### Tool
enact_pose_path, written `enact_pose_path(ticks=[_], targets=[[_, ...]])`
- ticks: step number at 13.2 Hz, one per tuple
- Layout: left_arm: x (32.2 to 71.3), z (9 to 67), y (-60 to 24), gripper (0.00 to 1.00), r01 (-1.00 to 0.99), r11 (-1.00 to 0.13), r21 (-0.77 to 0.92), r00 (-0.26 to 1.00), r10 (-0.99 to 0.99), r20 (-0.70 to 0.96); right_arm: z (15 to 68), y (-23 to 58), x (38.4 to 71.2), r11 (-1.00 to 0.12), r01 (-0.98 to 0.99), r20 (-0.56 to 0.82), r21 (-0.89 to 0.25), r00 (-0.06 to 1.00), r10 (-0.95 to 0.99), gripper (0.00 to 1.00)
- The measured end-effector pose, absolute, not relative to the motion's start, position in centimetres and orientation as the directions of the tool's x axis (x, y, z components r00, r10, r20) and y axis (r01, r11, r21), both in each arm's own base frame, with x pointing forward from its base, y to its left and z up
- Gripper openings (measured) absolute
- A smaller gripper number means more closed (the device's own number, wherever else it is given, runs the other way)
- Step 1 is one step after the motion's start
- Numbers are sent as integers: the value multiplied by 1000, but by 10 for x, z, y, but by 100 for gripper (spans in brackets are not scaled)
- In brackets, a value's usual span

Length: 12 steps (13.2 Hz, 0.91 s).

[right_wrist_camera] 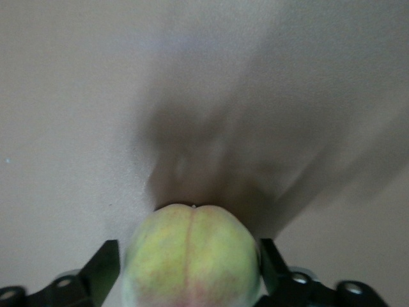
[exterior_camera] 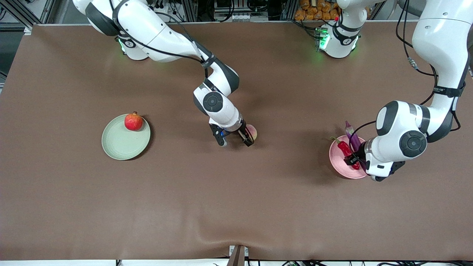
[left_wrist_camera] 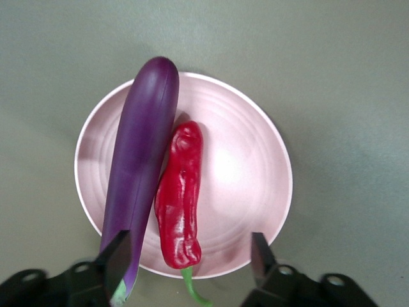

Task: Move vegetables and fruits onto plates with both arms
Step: 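Place the chili on the pink plate while the right gripper reaches the peach, then carry the peach to the green plate while the left arm retracts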

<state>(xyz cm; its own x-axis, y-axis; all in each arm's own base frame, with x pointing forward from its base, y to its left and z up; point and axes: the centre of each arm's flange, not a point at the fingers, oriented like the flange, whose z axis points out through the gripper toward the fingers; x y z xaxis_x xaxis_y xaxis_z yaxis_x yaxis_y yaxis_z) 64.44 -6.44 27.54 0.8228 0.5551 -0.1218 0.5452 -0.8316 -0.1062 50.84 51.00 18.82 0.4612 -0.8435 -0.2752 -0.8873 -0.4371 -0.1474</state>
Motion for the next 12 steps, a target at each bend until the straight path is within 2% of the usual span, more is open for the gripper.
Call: enact_pose_path(ticks=[1, 3, 5, 6, 9, 12], targets=[[646, 285, -64, 99, 545, -832, -106, 824, 555, -113, 192, 512, 510, -433, -888, -271, -154, 459, -846, 86], [652, 319, -65, 100, 529, -844, -87, 842, 535, -71, 200, 508, 521, -428, -893, -264, -139, 450, -853, 85], [656, 366, -63, 100, 495, -865, -86, 866, 499, -40, 224, 489, 550, -440, -895, -250, -70, 443, -861, 85], [658, 392, -63, 100, 483, -872, -84, 873, 487, -33, 244, 471, 568, -479, -876, -242, -53, 477, -845, 85], [657, 469, -64, 100, 475, -879, -43, 880, 475, -15, 309, 363, 619, -631, -773, -233, 61, 604, -763, 85], [639, 532, -67, 100, 400, -915, -50, 917, 399, 25, 348, 243, 640, -751, -645, -293, 139, 698, -654, 85]])
